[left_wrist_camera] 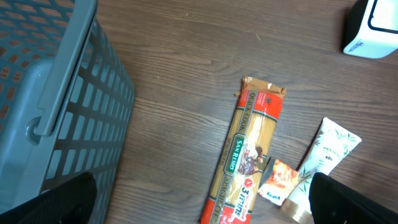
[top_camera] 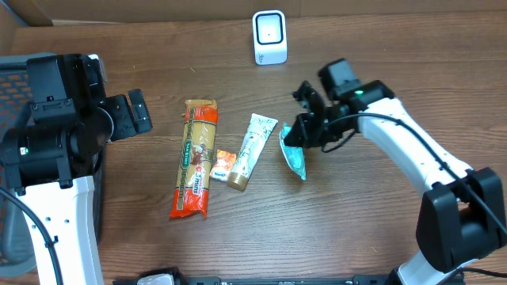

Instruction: Scan the item barcode

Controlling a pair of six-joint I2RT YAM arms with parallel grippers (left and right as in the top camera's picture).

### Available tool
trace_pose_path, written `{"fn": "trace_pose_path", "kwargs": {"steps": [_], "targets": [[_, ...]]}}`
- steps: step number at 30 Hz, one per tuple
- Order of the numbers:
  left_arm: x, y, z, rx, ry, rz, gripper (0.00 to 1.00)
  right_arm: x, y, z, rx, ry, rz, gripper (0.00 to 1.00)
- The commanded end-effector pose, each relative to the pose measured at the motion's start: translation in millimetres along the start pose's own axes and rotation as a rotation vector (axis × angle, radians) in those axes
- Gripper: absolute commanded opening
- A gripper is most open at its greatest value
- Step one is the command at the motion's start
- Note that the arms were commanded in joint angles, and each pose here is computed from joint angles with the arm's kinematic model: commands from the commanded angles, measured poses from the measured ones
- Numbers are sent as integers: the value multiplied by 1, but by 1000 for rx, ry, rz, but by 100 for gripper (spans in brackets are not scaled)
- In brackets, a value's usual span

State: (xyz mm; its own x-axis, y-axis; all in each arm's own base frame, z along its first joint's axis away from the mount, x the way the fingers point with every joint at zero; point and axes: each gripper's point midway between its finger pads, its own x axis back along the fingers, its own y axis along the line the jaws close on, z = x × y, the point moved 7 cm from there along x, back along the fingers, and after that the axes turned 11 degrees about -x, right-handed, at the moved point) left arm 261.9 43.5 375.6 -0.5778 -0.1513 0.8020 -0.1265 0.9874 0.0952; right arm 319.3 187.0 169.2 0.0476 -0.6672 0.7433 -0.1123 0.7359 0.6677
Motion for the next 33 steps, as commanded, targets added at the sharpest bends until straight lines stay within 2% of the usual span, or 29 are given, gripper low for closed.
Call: {"fn": "trace_pose_path", "kwargs": {"steps": [1, 9, 16, 25, 33], "targets": [[1, -2, -1, -17, -6, 13, 100, 0, -2, 14, 16, 67, -262, 4], [1, -2, -1, -17, -6, 13, 100, -24, -53, 39, -72, 71, -423, 4], [1, -2, -2, -17, -5, 13, 100, -40, -65, 40, -130, 105, -442, 4], [1, -2, -2, -17, -5, 13, 100, -62, -81, 41, -221, 175, -567, 4], [0, -2, -2, -17, -4, 13, 100, -62, -93, 39, -286, 174, -576, 4]]}}
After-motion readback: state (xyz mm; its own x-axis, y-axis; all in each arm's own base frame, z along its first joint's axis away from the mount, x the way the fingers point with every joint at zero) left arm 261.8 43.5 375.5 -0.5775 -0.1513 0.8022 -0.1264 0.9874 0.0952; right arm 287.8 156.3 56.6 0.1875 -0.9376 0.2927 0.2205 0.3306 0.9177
